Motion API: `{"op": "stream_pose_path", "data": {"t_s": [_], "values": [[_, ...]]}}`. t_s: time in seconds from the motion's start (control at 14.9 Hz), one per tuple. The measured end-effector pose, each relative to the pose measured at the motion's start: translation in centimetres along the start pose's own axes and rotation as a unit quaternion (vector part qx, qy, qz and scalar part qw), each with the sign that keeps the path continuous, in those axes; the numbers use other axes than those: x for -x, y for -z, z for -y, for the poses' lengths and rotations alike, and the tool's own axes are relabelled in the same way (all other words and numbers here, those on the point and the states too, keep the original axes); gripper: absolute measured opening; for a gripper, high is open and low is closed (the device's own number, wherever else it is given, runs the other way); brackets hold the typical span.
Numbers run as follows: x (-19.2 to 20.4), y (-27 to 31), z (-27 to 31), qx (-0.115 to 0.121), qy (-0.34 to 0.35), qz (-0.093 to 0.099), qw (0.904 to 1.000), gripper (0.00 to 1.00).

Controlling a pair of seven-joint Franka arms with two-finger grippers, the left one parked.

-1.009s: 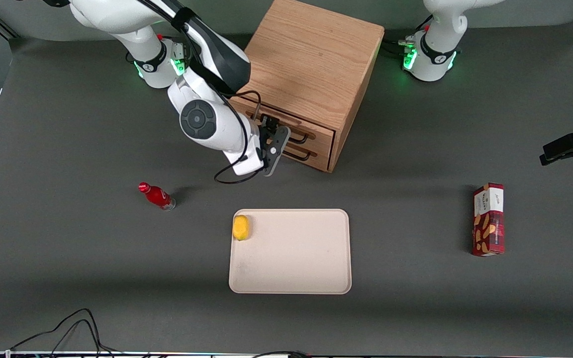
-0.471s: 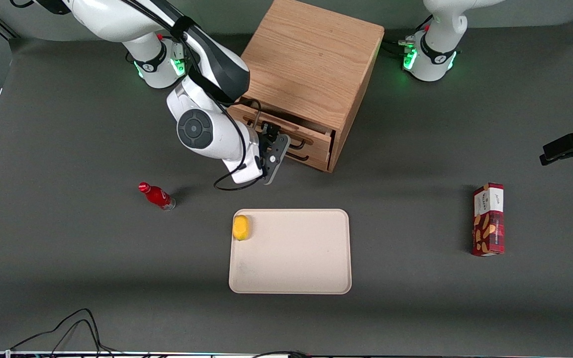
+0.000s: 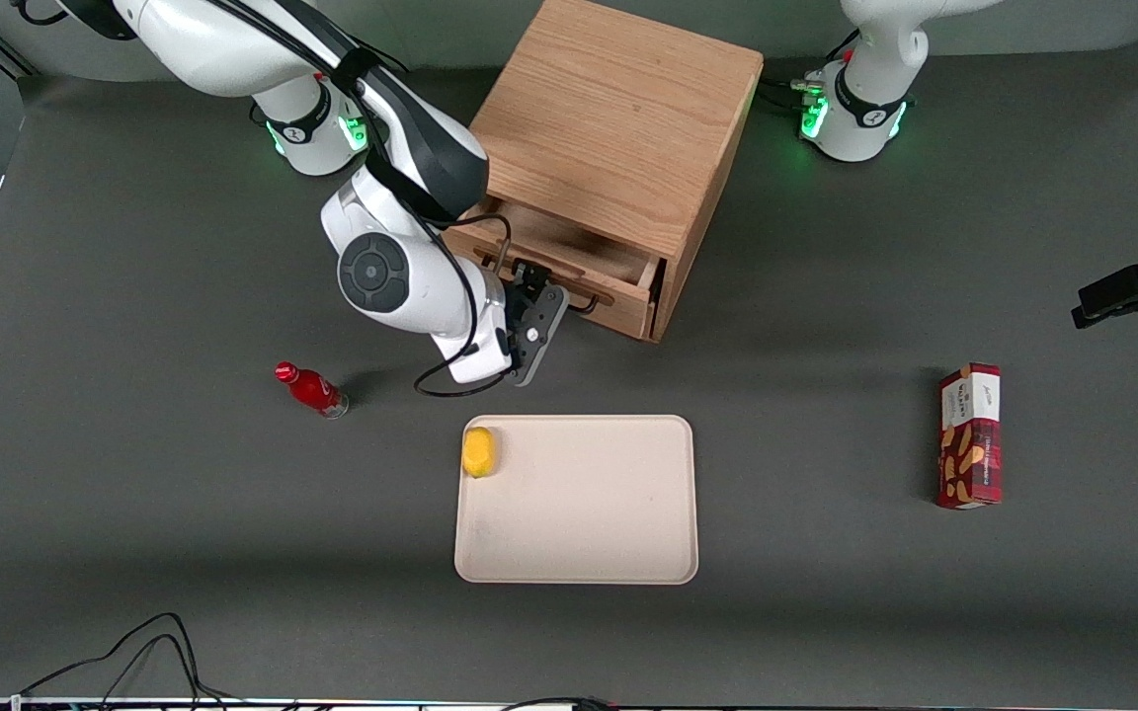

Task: Open upper drawer
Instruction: 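Pull the upper drawer outward by its handle with the right gripper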

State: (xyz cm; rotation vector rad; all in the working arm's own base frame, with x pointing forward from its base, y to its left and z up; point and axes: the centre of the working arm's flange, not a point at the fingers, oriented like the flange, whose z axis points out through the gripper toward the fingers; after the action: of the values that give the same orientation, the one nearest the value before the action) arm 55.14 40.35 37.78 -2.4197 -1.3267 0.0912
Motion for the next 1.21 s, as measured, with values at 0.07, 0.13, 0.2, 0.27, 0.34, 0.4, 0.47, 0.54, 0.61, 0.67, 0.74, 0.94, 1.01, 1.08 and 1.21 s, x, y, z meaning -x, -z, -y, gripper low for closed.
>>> {"op": "stream_pose_path", "data": {"t_s": [0.07,0.13,0.2,0.27,0.34,0.4,0.47,0.54,0.61,0.67,0.74,0.94,1.01,1.08,1.21], "values": [[0.1,0.2,-0.5,0.001,-0.001,-0.002,1.0,1.0],[0.2,0.5,-1.0,0.001,-0.002,-0.003,1.0,1.0],[0.3,0.8,-1.3,0.001,-0.003,-0.004,1.0,1.0],[0.4,1.1,-1.6,0.001,-0.005,-0.004,1.0,1.0],[0.5,1.3,-1.8,0.002,-0.006,-0.005,1.0,1.0],[0.5,1.5,-2.1,0.002,-0.008,-0.007,0.9999,1.0],[0.5,1.6,-2.3,0.004,-0.008,-0.009,0.9999,1.0],[0.5,1.8,-2.5,0.007,-0.007,-0.009,0.9999,1.0],[0.4,1.9,-2.7,0.01,-0.006,-0.008,0.9999,1.0],[0.5,1.9,-3.0,0.012,-0.006,-0.008,0.9999,1.0],[0.4,1.9,-3.3,0.013,-0.006,-0.009,0.9999,1.0],[0.3,2.0,-4.3,0.015,-0.006,-0.012,0.9998,1.0],[0.1,2.0,-4.7,0.016,-0.006,-0.014,0.9998,1.0],[0.0,2.0,-5.1,0.016,-0.007,-0.016,0.9997,1.0],[-0.3,1.9,-5.8,0.016,-0.009,-0.019,0.9996,1.0]]}}
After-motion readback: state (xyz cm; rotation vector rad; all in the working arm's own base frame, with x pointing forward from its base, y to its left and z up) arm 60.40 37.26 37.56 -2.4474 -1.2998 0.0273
